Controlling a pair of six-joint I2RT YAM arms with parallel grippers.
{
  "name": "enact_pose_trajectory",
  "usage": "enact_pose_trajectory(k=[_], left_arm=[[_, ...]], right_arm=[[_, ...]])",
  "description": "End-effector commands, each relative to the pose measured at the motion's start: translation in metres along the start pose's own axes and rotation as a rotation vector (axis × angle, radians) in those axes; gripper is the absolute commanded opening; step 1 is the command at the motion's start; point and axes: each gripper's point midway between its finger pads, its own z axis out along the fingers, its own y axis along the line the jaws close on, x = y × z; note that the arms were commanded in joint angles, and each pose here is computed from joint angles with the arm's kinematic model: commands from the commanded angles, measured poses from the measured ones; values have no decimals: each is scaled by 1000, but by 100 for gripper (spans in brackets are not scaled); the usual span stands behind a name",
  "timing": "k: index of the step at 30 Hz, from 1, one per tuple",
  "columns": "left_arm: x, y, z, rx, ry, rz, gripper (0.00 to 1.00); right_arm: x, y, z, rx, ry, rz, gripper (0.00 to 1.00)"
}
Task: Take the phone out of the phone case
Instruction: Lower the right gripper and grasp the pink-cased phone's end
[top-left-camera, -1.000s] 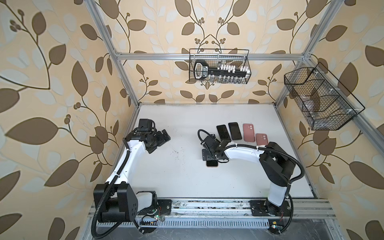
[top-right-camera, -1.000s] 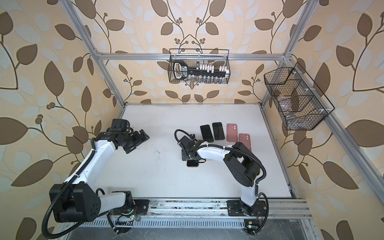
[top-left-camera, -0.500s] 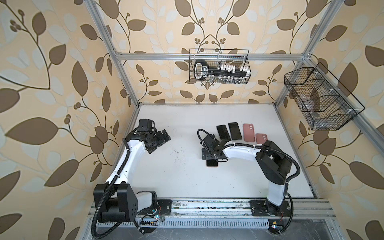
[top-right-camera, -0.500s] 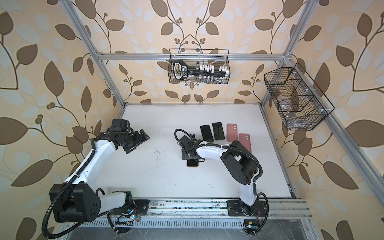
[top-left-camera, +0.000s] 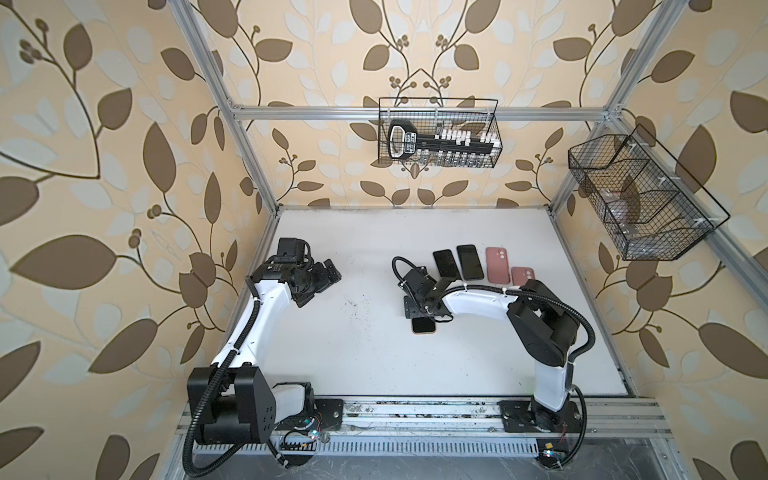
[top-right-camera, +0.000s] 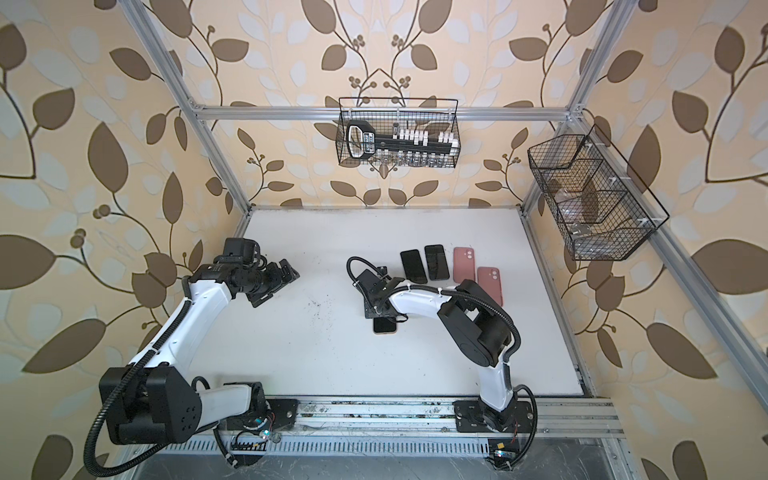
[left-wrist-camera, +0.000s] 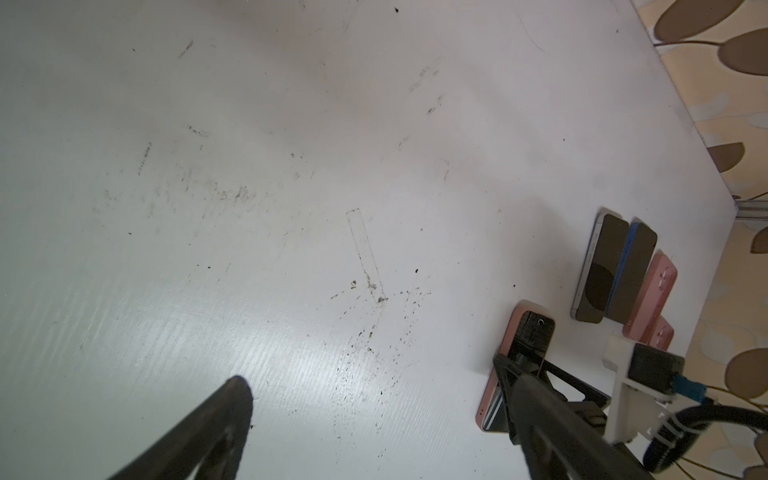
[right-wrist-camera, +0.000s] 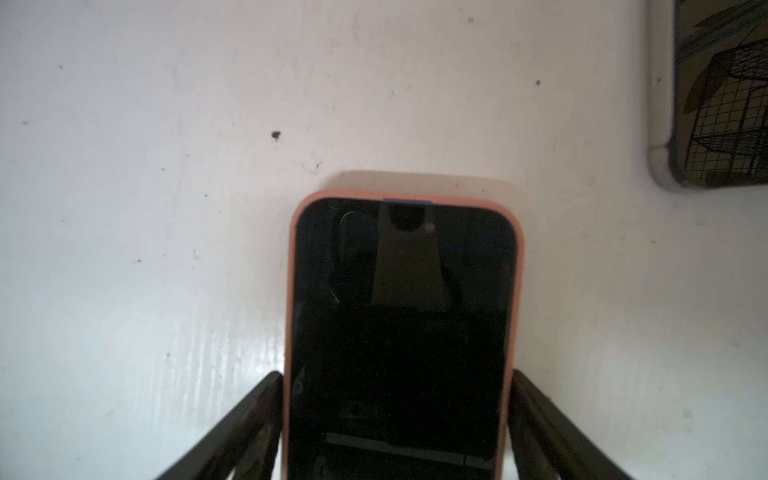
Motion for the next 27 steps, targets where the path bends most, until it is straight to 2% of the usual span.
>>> enact_pose_trajectory(k=[1, 11, 22, 27], left_arm=[[1, 0, 0, 15, 7, 12, 99], [1, 1, 2, 9, 10, 10, 99], [3, 2, 5, 8, 24, 4, 99], [9, -5, 10, 66, 50, -15, 99]], right_arm=[[-1, 2, 4, 6, 12, -21, 79], [-4, 3, 2, -31, 16, -52, 72], [-11, 2, -5, -110, 6, -60, 70], [-14, -1, -7, -164, 7, -46, 69]])
